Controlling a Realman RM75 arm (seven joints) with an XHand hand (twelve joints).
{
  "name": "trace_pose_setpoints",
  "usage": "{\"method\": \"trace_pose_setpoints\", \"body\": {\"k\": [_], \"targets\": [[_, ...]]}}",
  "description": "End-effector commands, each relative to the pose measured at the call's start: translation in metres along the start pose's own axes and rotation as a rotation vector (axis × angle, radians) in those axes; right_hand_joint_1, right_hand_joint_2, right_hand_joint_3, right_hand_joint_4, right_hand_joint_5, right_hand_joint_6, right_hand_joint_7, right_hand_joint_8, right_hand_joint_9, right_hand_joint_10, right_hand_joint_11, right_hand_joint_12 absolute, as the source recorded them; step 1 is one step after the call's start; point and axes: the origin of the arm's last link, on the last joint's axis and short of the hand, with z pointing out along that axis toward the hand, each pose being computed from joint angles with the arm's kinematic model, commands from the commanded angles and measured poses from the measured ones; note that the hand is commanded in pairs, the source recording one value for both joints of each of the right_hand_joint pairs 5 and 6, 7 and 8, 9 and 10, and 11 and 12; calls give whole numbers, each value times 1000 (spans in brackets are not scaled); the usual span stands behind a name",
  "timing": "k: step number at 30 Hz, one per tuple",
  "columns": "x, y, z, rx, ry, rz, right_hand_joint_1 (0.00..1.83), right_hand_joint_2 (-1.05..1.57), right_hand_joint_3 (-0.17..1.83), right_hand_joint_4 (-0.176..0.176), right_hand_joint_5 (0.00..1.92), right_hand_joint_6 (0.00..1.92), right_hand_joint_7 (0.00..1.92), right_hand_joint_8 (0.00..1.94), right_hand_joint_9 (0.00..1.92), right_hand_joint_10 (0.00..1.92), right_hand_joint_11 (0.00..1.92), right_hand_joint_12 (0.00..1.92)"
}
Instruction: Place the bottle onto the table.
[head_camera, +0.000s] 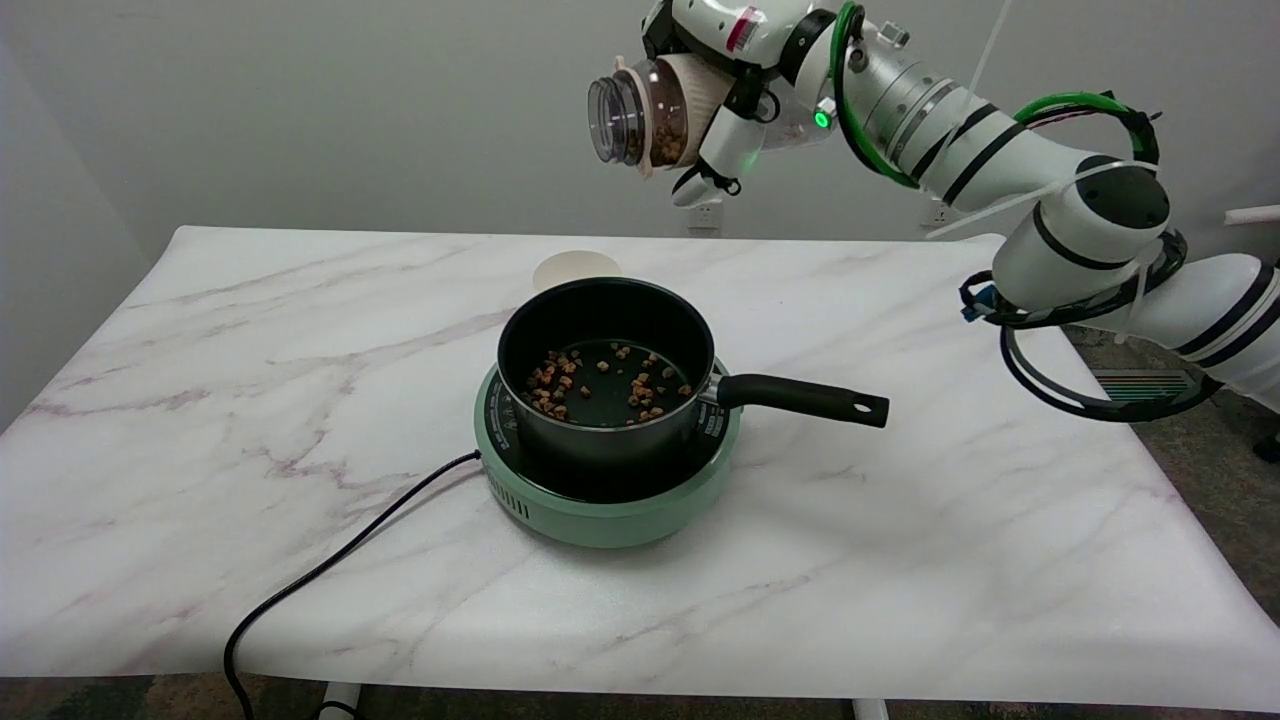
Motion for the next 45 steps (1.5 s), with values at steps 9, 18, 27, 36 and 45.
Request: {"method": "trace_pose_setpoints", "body": {"k": [9,18,27,36,45], "targets": [[4,29,2,-187,-67,380,1295,1102,596,0,1657,1657,1577,1577,1588,1588,1314,1314],[-1,46,-3,-272,-49,613,1323,988,654,0,1603,1603,1545,1545,1558,1558,1293,1293],[-8,58,-7,-320,-32,797,1333,959,678,0,1608,1608,1543,1543,1547,1547,1278,1278],[-12,60,-12,-342,-25,949,1337,910,721,0,1595,1595,1534,1534,1527,1527,1273,1273],[-18,60,-19,-356,-19,1058,1331,893,759,0,1598,1598,1536,1536,1522,1522,1265,1265]]}}
